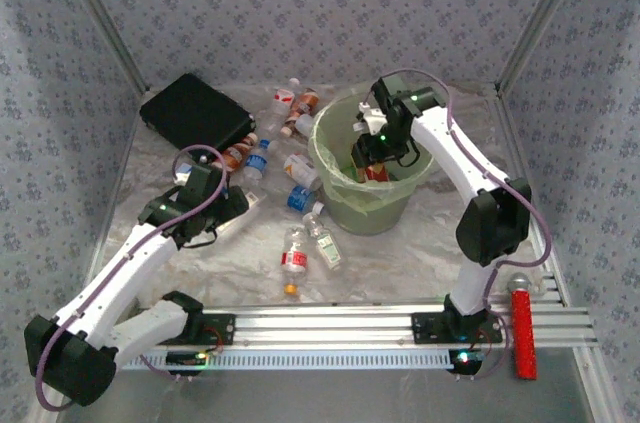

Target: Put the plastic bottles in the bin

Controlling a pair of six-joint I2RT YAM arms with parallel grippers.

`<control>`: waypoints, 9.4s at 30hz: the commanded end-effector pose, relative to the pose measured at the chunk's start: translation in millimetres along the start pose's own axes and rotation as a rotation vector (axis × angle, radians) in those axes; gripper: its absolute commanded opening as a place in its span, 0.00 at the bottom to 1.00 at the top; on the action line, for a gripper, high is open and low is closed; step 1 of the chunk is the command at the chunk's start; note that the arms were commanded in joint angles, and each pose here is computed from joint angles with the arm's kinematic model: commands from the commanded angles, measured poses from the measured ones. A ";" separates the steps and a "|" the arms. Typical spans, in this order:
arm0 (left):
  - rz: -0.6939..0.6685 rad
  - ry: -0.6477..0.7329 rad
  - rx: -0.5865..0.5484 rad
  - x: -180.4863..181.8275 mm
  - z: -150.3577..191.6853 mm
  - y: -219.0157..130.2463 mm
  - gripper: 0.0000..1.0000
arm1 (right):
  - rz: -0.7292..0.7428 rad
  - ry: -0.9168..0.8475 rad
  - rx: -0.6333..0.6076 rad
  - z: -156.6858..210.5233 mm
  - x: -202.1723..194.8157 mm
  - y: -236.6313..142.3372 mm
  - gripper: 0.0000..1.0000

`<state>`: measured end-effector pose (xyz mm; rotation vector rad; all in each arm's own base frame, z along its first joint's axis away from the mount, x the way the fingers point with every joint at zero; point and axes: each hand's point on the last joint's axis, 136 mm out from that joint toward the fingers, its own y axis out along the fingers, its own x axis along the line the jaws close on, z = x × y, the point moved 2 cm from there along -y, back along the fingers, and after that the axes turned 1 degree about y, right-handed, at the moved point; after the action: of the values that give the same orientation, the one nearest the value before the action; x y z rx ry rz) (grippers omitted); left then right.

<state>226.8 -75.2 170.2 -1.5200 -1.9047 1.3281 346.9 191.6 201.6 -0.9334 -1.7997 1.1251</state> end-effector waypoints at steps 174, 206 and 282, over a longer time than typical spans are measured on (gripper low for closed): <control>0.572 0.340 0.025 -89.1 62.2 -3.2 0.93 | -0.095 -0.154 -0.864 -100.9 73.6 -252.4 0.47; 0.408 0.358 0.211 -75.0 147.7 28.4 0.87 | 0.036 -0.062 -0.163 -32.5 -14.7 7.2 0.47; 0.940 0.386 -0.298 -175.6 -29.6 -92.5 0.22 | -0.409 -0.293 -0.594 -37.8 147.8 -175.7 0.85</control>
<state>257.8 -195.7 252.7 -2.5051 -1.3678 1.0305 293.4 255.7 402.3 -0.7885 -2.4799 0.5214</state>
